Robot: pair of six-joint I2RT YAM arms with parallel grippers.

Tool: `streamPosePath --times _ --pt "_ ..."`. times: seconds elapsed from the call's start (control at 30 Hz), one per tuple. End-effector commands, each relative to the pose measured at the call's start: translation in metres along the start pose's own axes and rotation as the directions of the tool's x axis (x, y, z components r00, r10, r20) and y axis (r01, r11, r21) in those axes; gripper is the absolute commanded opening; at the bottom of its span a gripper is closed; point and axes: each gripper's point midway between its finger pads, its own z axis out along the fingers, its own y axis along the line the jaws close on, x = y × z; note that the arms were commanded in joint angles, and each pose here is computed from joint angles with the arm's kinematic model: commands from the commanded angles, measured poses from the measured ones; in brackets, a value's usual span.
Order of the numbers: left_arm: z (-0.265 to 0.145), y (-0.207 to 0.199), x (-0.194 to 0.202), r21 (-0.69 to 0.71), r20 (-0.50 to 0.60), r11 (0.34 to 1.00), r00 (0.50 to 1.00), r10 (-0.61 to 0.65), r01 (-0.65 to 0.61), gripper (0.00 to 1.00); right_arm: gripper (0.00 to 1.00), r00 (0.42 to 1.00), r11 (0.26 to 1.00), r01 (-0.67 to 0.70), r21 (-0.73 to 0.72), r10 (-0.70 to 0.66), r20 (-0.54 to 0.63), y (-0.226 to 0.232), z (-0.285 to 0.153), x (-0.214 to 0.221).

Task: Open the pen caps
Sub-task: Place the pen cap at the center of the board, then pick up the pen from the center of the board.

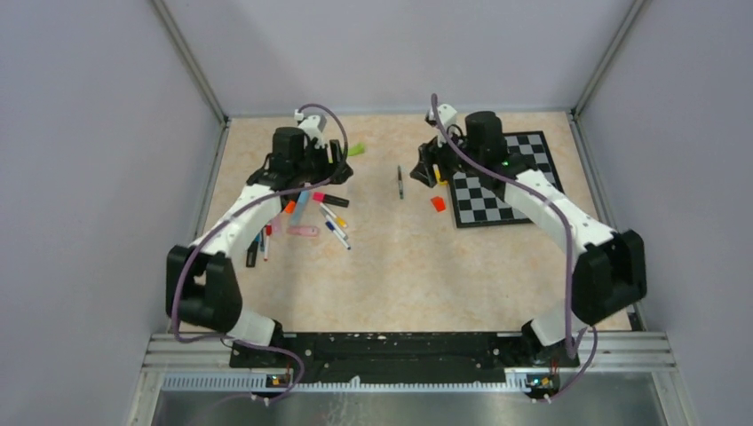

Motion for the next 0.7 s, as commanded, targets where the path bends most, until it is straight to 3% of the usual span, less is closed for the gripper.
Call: streamPosePath --times 0.0,0.1,0.27,0.37,0.53,0.67 --pt "-0.051 -0.020 -0.013 0.061 0.162 0.994 0.984 0.077 -0.088 0.76 0.63 0.965 0.946 0.263 -0.188 -0.252 0.077 0.038 -0.049 0.008" --pt "-0.088 -0.024 0.001 0.060 0.240 0.996 0.970 0.044 -0.060 0.97 0.63 0.966 0.929 0.247 -0.275 -0.215 0.144 0.047 -0.084 0.019" --pt "-0.121 -0.055 0.047 0.286 0.271 0.958 0.956 -0.115 0.034 0.99 0.60 0.968 0.945 0.130 -0.301 -0.056 0.245 0.040 -0.120 0.051" --pt "-0.125 -0.057 0.074 0.350 0.250 0.925 0.936 -0.248 0.151 0.99 0.60 0.960 0.952 0.124 -0.280 -0.044 0.278 0.035 -0.128 0.064" --pt "-0.113 -0.032 0.107 0.288 0.226 0.901 0.891 -0.393 0.325 0.99 0.60 0.953 0.971 0.106 -0.214 -0.038 0.301 0.019 -0.134 0.065" --pt "-0.103 -0.003 0.116 0.098 0.195 0.894 0.872 -0.449 0.438 0.96 0.60 0.953 0.977 0.100 -0.186 -0.040 0.299 0.014 -0.133 0.070"
